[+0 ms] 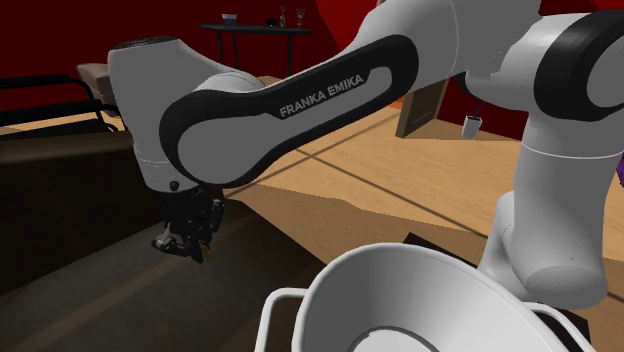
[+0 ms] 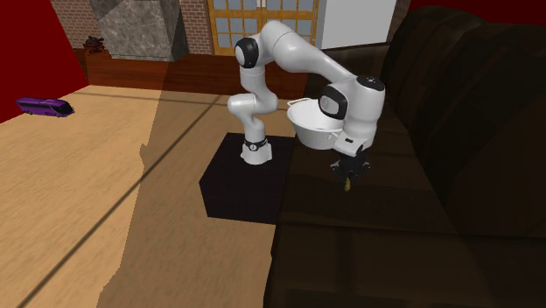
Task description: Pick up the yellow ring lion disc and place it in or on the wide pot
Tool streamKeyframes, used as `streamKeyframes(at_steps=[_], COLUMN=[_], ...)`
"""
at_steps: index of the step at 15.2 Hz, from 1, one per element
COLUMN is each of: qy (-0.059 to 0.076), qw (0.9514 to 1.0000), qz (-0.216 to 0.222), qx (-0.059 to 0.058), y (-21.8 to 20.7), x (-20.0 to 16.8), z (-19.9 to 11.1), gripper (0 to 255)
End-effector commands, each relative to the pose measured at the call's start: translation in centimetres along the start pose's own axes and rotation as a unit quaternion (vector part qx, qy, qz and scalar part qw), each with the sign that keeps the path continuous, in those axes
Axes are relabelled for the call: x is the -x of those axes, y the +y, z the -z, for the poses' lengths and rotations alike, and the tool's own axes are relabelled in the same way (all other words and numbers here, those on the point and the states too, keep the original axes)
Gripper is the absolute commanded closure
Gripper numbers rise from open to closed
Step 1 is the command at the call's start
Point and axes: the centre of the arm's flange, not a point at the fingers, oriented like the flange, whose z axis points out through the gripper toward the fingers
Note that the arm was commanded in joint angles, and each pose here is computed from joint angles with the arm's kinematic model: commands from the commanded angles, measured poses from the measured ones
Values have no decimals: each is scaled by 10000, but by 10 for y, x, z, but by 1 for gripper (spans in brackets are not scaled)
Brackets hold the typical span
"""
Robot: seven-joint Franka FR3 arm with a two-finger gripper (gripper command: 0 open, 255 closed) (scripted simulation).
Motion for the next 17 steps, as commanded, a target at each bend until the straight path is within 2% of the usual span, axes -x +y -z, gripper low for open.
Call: streamKeyframes(at_steps=[1, 17], qy=[-2, -2], qw=[10000, 10000], qz=[0, 0], qx=[0, 0], y=[0, 0], x=[-1, -2], z=[11, 96], gripper=[255, 255])
